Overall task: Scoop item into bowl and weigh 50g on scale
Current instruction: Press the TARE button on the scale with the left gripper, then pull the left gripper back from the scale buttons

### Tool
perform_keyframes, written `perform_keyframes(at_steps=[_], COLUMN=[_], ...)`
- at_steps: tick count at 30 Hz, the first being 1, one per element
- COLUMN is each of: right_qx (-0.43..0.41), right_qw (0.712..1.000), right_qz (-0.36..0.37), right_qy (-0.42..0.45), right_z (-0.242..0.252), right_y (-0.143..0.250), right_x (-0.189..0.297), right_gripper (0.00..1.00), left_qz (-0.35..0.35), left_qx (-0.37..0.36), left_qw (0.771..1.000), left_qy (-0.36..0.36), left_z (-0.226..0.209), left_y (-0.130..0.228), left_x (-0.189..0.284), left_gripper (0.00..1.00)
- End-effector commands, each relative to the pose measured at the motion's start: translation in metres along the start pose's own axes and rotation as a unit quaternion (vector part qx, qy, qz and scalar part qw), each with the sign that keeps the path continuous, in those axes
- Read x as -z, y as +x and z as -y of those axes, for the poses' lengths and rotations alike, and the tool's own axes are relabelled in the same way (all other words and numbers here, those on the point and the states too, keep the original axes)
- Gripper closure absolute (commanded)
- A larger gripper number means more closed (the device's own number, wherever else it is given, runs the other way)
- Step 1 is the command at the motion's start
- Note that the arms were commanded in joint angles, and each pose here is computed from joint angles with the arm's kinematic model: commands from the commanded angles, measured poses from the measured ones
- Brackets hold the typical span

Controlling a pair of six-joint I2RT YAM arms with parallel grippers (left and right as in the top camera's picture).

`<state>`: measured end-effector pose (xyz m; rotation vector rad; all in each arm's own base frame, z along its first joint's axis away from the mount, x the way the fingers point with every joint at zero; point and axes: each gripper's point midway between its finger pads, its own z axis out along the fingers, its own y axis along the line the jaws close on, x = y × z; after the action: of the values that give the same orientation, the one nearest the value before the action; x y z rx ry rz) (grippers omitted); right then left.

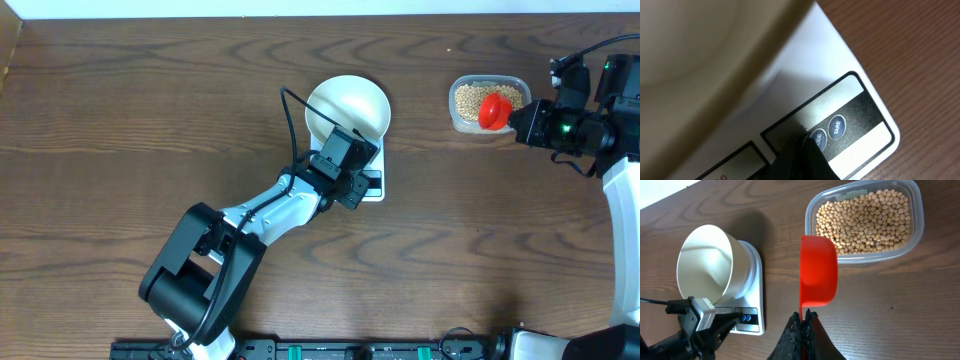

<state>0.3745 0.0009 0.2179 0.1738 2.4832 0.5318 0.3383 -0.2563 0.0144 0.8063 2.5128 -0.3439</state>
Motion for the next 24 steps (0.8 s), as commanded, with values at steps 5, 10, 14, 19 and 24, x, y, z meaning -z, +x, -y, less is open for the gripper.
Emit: perform_keyframes(at_steps=[5, 10, 14, 19, 24], right_qx=[0.012, 0.012, 0.012, 0.013, 0.015], right_qw=[1.0, 1.0, 1.0, 1.0, 1.0], right_qz=[0.015, 0.016, 0.016, 0.017, 0.02], right_qy=[-0.001, -0.001, -0.001, -0.001, -0.001], right_z=[-0.003, -0.003, -0.003, -0.003, -0.003], right_y=[-0.007, -0.008, -0.008, -0.008, -0.01], right_x=[0.009, 0.009, 0.009, 0.009, 0.009], right_gripper=[0.99, 0.99, 0.99, 0.99, 0.99], left_qz=[-0.071, -0.052, 0.01, 0.106, 0.159], left_qx=[0.012, 0.011, 0.007, 0.004, 0.002], left_qw=[0.995, 0.997, 0.998, 0.992, 0.985], left_qy=[-0.064, -0.063, -0.063, -0.063, -0.062], left_z=[-0.03, -0.029, -0.026, -0.021, -0.017], left_y=[0.049, 0.036, -0.002, -0.051, -0.073], left_x=[-0.021, -0.015, 0.016, 0.075, 0.113], left_gripper=[0.93, 0.93, 0.93, 0.93, 0.93])
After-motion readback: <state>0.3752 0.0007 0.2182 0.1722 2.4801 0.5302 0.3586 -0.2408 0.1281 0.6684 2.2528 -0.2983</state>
